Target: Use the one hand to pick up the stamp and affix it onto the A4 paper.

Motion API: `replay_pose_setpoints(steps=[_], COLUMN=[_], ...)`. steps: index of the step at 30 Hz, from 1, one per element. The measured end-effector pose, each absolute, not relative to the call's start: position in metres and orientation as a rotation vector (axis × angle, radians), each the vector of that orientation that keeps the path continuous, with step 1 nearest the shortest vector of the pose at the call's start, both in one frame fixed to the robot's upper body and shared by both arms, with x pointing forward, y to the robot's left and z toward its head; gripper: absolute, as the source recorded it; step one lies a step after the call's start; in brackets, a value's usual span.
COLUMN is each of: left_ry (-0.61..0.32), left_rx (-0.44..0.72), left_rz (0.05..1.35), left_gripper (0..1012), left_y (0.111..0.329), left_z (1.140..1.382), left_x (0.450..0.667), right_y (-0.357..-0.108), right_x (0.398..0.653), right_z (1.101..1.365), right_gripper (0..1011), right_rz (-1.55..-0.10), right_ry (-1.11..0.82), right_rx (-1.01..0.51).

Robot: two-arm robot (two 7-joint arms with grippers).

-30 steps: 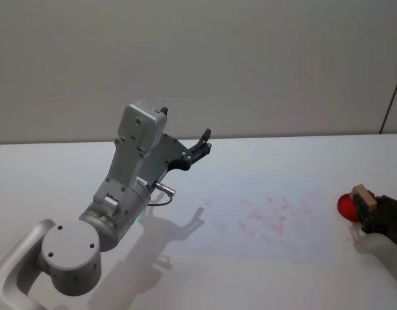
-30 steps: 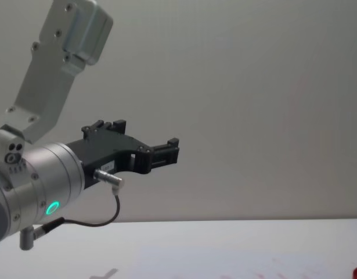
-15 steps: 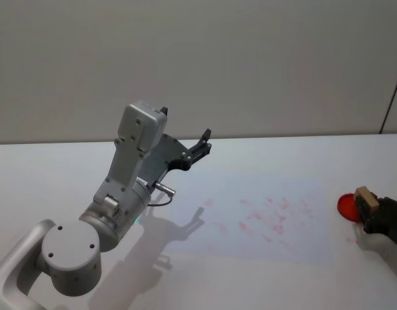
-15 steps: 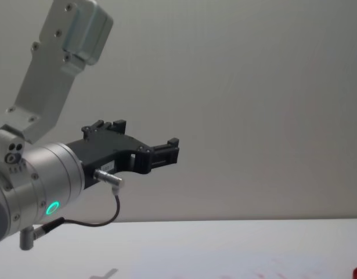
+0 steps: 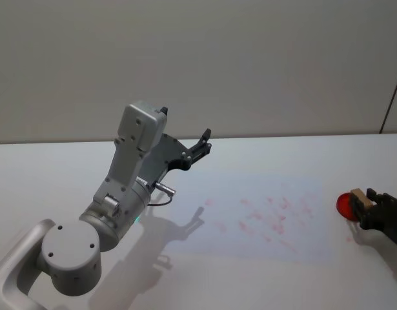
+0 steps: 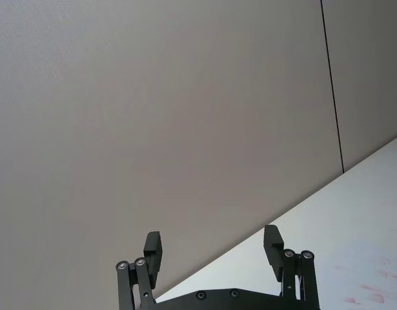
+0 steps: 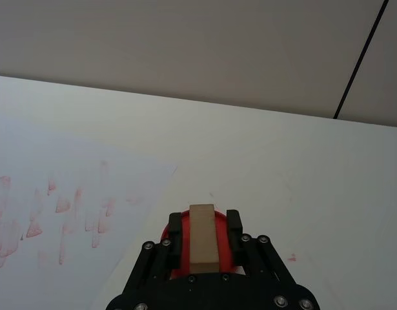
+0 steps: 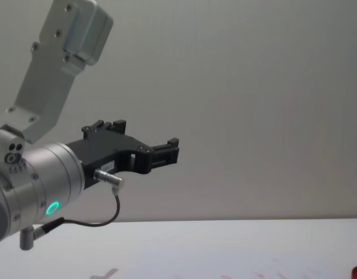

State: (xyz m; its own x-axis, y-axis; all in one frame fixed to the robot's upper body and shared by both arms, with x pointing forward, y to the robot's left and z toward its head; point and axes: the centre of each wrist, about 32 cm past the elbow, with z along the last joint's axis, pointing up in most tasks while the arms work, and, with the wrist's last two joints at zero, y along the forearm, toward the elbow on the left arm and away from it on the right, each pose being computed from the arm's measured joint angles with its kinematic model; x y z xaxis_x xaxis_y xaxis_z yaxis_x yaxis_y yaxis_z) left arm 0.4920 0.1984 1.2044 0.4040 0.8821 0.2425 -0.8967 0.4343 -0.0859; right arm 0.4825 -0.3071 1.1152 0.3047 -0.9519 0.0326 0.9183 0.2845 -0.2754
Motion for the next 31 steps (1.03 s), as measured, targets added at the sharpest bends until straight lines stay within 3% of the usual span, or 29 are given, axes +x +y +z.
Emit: replay_pose_setpoints(steps=[20, 31], left_ry=[-0.268, -0.268], left_rx=[0.061, 0.061], left_rz=[1.124, 1.124], left_gripper=[1001, 1001], left_y=[0.198, 0.198], left_z=[1.204, 1.204], left_x=[0.492, 0.492], right_y=[-0.305, -0.305], right_x=[0.489, 0.488], right_z=[1.128, 1.135], right_gripper=[969, 1001], right_rz=[-1.296, -1.307], right_ry=[0.123, 0.112], right_rx=[-0.227, -0.209])
